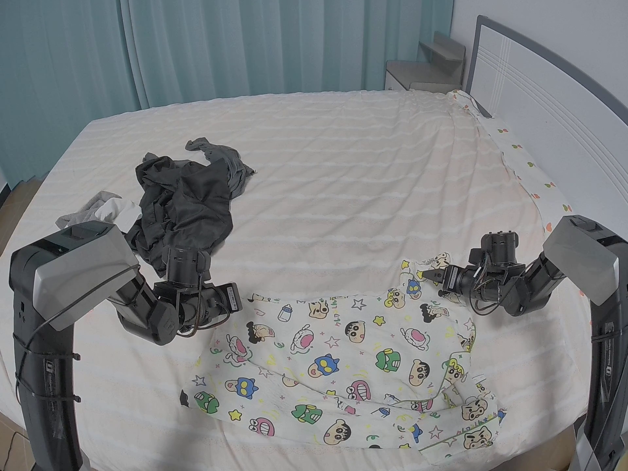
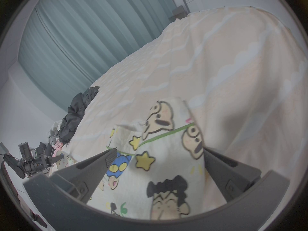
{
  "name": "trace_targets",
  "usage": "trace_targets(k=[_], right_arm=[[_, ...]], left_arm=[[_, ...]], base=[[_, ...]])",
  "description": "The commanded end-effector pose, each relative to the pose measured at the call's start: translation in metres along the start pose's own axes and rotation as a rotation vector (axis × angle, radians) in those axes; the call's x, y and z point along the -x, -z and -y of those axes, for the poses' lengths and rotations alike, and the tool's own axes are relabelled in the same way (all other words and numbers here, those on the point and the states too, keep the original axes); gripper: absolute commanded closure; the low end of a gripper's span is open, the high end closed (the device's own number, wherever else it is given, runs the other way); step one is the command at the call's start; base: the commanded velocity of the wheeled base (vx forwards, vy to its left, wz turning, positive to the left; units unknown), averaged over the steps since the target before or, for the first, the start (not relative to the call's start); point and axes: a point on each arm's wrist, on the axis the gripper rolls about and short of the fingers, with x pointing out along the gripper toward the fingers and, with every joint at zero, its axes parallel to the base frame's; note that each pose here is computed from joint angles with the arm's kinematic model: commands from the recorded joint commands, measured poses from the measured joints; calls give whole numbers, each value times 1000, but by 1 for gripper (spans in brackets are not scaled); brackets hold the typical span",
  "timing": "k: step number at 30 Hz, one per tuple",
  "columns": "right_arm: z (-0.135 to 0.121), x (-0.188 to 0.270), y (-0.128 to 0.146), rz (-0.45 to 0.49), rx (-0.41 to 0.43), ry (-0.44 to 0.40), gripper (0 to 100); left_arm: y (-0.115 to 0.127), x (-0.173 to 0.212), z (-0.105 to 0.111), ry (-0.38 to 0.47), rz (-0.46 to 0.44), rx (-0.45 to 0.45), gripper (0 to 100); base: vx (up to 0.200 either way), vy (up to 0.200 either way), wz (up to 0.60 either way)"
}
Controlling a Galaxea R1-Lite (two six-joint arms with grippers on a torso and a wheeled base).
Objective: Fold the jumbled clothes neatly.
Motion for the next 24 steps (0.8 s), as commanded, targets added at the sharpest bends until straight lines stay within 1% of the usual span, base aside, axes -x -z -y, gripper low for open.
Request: trace_targets(k=[1, 5, 10, 14, 18, 24], right_arm=[[-5, -4, 7, -23, 4, -17, 100], [-2, -1, 4, -8, -4, -14, 100], [5, 9, -1, 14, -17, -4, 100], [8, 16, -5, 62, -12, -13, 100], [7, 25, -7, 115, -5, -36, 100], [2, 34, -13, 154, 1, -52, 100]], left_arm=[[-1, 1, 1, 1, 3, 0, 100], [-4, 3, 2, 1, 14, -1, 100], [-8, 4, 2, -28, 41, -1, 100], [-10, 6, 3, -40, 55, -4, 100], [-12, 11, 6, -38, 63, -11, 100], [-13, 12, 8, -43, 71, -16, 100]], base=[[0, 0, 0], [0, 0, 0], [0, 0, 0], [0, 0, 0], [0, 0, 0], [0, 0, 0]])
